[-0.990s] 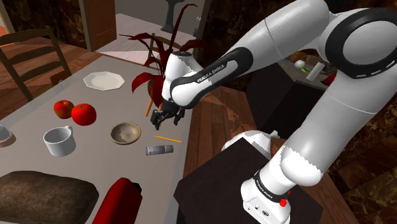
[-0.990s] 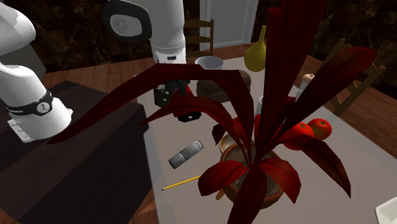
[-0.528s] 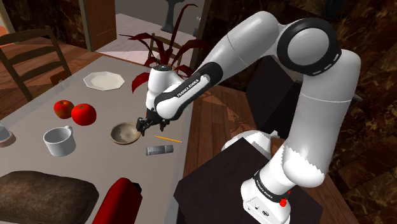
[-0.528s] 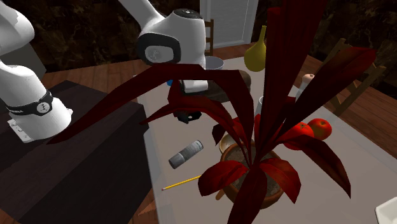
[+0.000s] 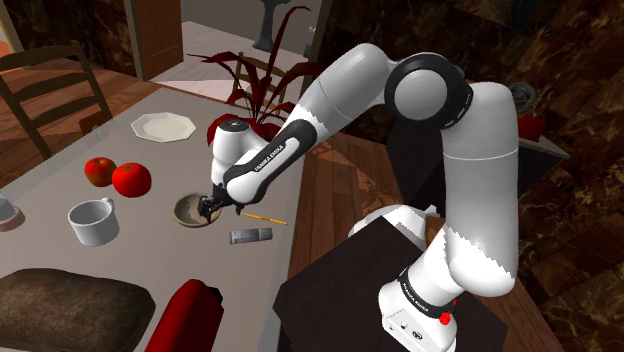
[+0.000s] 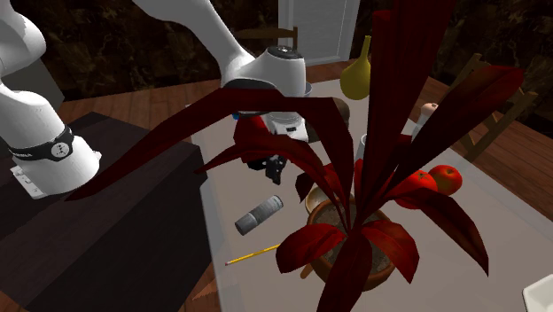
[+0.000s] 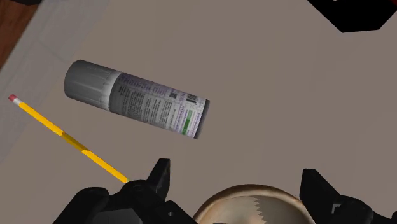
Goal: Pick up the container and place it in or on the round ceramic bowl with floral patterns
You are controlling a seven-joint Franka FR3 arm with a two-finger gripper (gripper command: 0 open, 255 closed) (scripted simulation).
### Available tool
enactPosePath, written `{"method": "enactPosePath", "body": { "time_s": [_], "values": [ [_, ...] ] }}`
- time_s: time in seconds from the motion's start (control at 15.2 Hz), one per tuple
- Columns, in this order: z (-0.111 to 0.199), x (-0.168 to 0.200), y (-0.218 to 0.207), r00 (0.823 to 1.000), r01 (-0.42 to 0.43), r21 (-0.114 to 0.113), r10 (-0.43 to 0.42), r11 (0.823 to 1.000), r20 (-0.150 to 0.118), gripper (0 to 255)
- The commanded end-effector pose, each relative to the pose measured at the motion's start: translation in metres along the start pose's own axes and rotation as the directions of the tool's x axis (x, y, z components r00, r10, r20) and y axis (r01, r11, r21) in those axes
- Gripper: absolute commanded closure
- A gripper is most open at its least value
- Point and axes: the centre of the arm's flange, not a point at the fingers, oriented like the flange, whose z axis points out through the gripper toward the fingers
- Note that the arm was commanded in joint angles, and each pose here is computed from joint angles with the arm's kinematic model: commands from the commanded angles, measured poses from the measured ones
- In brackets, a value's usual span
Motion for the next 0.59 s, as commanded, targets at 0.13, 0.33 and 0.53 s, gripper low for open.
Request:
{"method": "enactPosePath", "body": {
  "time_s": [0.13,0.33,0.53],
  "values": [
    [0.022,0.0,-0.001,1.0,0.0,0.0,0.0,1.0,-0.001,0],
    [0.025,0.0,-0.001,1.0,0.0,0.0,0.0,1.0,-0.001,0],
    [0.025,0.0,-0.001,1.0,0.0,0.0,0.0,1.0,-0.001,0]
  ]
}}
